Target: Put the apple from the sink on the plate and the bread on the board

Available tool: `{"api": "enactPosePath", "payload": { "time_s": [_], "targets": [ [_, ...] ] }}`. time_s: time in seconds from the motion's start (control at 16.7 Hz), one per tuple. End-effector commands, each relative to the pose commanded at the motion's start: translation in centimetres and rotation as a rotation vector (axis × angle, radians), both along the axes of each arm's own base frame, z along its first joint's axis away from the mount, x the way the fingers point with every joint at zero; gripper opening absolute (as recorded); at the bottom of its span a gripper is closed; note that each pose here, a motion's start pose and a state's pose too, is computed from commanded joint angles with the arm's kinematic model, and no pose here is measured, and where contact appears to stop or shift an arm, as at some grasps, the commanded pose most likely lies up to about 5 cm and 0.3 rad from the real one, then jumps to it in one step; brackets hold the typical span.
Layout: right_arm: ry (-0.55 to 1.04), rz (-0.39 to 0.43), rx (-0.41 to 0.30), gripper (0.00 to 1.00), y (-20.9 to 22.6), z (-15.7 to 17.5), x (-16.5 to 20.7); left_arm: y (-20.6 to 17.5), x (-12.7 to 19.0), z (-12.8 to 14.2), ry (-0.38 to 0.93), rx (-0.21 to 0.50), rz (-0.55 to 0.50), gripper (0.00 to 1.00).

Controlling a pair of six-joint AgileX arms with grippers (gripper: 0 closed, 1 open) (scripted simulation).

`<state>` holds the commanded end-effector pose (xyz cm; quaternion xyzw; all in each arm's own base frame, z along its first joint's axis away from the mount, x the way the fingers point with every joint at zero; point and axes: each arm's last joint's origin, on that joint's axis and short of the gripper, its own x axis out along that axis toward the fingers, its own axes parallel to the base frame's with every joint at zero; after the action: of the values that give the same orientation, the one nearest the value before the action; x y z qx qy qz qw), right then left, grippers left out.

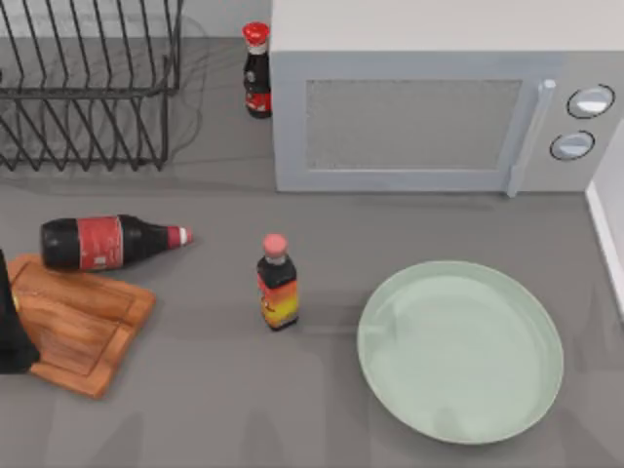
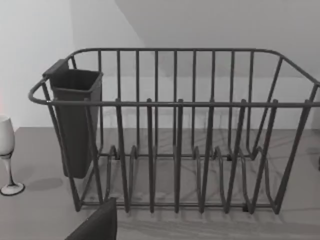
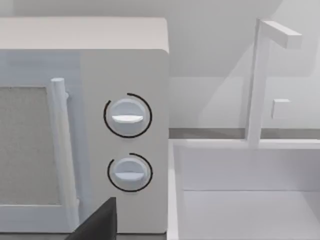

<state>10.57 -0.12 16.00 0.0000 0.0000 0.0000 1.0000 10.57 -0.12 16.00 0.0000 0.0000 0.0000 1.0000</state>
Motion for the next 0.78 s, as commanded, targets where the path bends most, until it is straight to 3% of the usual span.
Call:
{"api": "enactPosePath", "payload": {
  "time_s": [0.78],
  "targets": [
    [0.008,-0.002,-0.002,1.0,-0.02,0.11,0.02,0.0,0.0,0.0,0.0,0.0,0.0,1.0]
  ]
}}
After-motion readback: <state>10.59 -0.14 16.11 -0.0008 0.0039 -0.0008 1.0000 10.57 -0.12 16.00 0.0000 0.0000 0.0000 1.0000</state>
